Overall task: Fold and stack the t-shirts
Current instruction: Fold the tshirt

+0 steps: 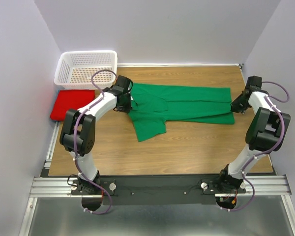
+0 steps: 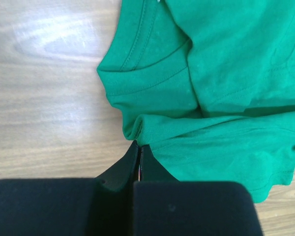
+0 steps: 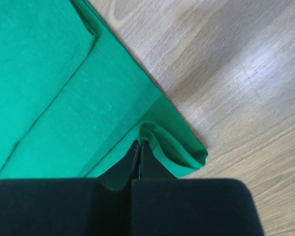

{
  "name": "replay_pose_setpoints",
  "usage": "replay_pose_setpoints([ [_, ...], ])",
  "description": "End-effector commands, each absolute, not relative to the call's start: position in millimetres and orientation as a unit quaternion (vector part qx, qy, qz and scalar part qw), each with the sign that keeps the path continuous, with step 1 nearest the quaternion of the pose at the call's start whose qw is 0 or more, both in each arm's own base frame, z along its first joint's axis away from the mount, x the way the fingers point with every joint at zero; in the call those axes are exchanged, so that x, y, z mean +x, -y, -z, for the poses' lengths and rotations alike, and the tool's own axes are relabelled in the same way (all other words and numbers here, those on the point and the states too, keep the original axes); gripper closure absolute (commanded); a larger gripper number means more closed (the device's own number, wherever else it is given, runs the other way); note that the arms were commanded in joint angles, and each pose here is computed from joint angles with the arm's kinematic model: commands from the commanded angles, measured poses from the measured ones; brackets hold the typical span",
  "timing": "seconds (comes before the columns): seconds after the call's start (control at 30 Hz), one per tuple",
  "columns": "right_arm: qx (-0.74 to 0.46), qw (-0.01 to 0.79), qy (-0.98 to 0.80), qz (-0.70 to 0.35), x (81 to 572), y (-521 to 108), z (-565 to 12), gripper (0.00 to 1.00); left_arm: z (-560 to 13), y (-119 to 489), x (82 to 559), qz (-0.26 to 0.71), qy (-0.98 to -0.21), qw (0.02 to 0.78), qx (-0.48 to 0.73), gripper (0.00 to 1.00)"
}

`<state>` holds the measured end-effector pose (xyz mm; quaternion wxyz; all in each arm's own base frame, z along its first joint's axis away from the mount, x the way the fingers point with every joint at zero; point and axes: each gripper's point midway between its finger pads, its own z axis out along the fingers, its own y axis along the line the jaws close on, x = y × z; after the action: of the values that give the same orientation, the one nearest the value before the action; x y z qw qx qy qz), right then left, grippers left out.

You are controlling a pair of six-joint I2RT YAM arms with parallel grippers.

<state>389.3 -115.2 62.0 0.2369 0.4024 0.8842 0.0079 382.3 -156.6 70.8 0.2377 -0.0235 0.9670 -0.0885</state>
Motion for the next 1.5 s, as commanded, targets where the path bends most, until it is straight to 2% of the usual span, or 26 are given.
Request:
replay_pose_setpoints([
  [0.0, 0.393, 0.240, -0.887, 0.012, 398.2, 124.6, -63.6, 0.99, -81.9, 153.3, 399.2, 0.086, -0.962, 0.257, -0.021, 1.00],
  [0.53, 0.384, 0.258, -0.887, 0.014, 427.8, 131.2, -70.0, 0.99, -85.6, 150.7, 427.4, 0.084, -0.960, 0.265, -0.025, 1.00],
  [0.9, 0.379, 0.233, -0.895, 0.021, 435.0, 129.3, -36.5, 0.99, -56.3, 145.8, 440.7, 0.068, -0.964, 0.254, -0.038, 1.00],
  [1.13, 0.382, 0.229, -0.895, 0.021, 434.6, 128.2, -28.3, 0.99, -62.9, 145.1, 447.3, 0.068, -0.958, 0.274, -0.045, 0.97],
  [1.47, 0.413, 0.278, -0.863, 0.082, 424.8, 151.4, -70.3, 0.99, -92.9, 146.2, 454.1, 0.076, -0.947, 0.308, -0.042, 0.98],
])
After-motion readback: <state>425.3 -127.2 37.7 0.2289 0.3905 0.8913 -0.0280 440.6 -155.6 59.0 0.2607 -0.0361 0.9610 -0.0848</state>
